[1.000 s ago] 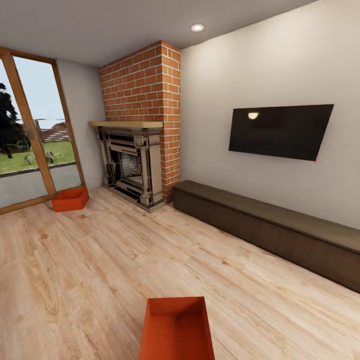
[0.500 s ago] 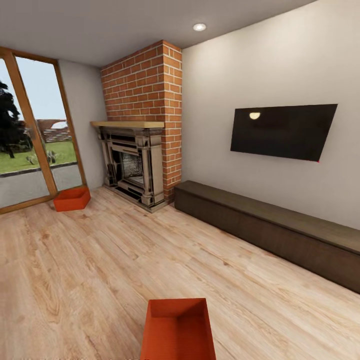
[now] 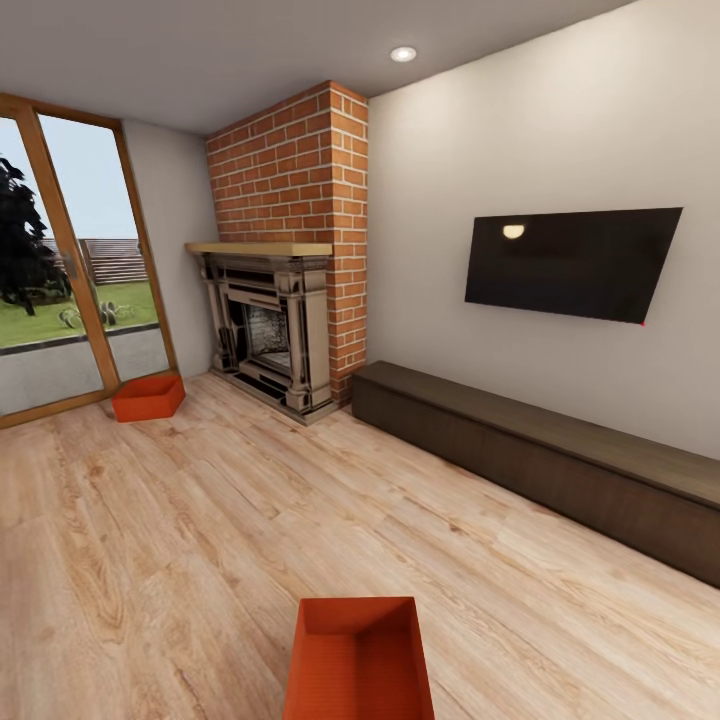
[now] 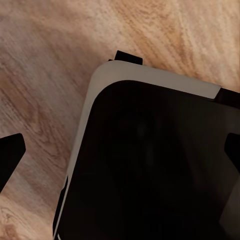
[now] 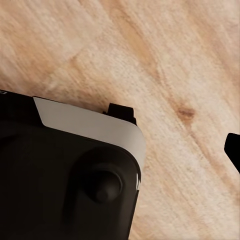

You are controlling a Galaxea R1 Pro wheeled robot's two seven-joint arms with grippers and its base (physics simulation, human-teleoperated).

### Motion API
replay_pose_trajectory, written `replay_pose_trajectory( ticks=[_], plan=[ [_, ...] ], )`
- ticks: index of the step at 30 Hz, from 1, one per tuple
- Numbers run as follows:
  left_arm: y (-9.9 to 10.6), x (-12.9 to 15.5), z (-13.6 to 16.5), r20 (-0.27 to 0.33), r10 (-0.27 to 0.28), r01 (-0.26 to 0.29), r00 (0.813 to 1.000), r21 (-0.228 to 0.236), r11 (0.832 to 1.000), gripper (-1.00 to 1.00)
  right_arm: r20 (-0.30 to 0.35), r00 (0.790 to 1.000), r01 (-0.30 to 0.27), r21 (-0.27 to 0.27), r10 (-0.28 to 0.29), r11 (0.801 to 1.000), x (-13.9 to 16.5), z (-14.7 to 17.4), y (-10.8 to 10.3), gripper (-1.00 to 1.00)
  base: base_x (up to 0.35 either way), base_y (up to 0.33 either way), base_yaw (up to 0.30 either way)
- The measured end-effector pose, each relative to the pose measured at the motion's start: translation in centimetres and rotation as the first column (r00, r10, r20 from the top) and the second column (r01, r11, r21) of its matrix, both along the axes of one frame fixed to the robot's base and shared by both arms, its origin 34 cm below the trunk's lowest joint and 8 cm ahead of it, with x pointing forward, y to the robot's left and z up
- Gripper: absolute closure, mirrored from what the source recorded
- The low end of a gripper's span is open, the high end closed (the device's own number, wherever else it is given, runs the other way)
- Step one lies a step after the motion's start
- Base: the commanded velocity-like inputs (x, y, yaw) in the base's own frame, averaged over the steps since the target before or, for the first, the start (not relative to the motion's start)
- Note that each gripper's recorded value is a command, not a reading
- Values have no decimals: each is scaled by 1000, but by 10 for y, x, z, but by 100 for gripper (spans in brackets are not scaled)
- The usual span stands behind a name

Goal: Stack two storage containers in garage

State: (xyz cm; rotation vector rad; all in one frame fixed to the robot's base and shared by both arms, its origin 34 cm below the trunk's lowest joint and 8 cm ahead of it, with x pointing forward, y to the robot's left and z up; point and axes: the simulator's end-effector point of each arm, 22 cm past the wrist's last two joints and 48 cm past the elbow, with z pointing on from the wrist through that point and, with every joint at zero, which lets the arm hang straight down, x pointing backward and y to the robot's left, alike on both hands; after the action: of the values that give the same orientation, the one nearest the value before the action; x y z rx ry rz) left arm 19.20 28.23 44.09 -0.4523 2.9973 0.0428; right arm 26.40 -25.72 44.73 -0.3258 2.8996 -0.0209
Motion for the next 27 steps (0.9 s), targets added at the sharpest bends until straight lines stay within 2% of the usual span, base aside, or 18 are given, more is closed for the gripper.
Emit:
replay_pose_trajectory(
  ticks=[18,27],
  plan=[
    [1,0,0,1,1,-1,1000,2,1000,-100,1,1000,-1,4,1,1000,0,0,3,-100,40,0,0],
    [1,0,0,0,0,0,1000,2,1000,-100,2,1000,-1,5,1,1000,0,0,3,-100,134,0,0]
  ],
)
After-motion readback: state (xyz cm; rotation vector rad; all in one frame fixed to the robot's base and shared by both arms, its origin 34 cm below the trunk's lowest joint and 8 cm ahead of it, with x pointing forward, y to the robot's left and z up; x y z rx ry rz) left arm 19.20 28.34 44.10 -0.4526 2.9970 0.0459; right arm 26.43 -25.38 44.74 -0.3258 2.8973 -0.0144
